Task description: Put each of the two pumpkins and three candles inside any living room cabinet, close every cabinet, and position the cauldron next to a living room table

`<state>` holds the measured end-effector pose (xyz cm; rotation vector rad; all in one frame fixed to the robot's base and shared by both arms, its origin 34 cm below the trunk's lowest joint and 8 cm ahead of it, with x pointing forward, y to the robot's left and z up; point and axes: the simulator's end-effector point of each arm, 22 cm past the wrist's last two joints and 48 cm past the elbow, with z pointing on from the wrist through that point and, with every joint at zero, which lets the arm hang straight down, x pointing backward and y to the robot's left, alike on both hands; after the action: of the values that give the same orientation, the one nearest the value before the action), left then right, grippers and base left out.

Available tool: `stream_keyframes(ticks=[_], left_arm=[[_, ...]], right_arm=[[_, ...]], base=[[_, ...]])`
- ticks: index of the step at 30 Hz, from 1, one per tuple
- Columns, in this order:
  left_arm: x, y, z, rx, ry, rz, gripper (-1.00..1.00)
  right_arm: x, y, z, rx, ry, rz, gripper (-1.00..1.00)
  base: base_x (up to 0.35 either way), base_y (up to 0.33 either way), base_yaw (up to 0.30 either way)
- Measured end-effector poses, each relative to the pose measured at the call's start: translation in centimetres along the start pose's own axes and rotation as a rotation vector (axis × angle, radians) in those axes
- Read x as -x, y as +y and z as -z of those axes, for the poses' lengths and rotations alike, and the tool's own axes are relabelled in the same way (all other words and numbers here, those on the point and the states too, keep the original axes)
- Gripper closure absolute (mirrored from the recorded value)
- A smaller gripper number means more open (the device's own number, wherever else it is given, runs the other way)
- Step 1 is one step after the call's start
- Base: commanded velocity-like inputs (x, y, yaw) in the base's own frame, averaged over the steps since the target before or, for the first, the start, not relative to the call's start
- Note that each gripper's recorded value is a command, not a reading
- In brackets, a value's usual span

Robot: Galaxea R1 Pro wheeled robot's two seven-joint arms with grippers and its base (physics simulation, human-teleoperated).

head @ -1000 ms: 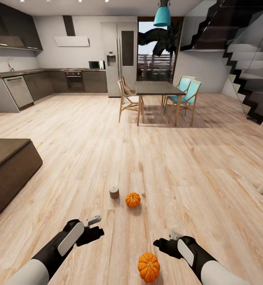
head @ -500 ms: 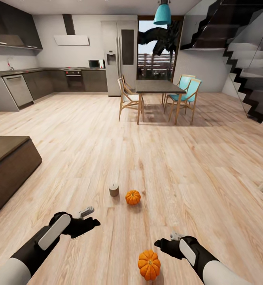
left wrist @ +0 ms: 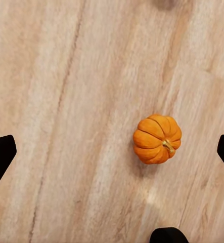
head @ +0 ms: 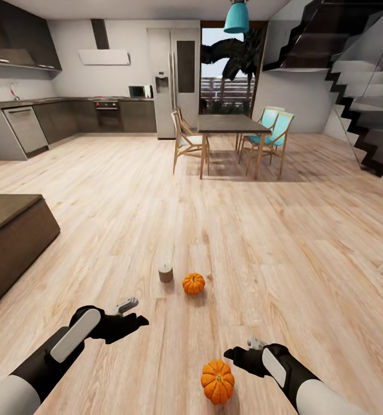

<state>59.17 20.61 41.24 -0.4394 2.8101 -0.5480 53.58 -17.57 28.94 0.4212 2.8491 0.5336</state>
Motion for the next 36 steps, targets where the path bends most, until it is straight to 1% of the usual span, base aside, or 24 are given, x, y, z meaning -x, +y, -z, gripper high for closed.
stream_keyframes(ticks=[29, 33, 36], left_arm=[[-2.7, 2.9, -5.3, -0.002, 0.0, 0.0, -1.0], [-3.1, 3.3, -6.1, -0.001, 0.004, 0.001, -1.0], [-3.4, 3.6, -6.6, 0.003, 0.015, 0.005, -1.0]], right_arm=[[-2.5, -2.8, -5.5, 0.003, -0.002, 0.0, -1.0], [-2.8, -3.4, -6.1, 0.0, -0.002, -0.002, -1.0], [-2.8, -4.4, -6.4, -0.011, 0.001, -0.009, -1.0]], base=[[0.0, 0.0, 0.0], [0.0, 0.0, 0.0], [0.0, 0.0, 0.0]])
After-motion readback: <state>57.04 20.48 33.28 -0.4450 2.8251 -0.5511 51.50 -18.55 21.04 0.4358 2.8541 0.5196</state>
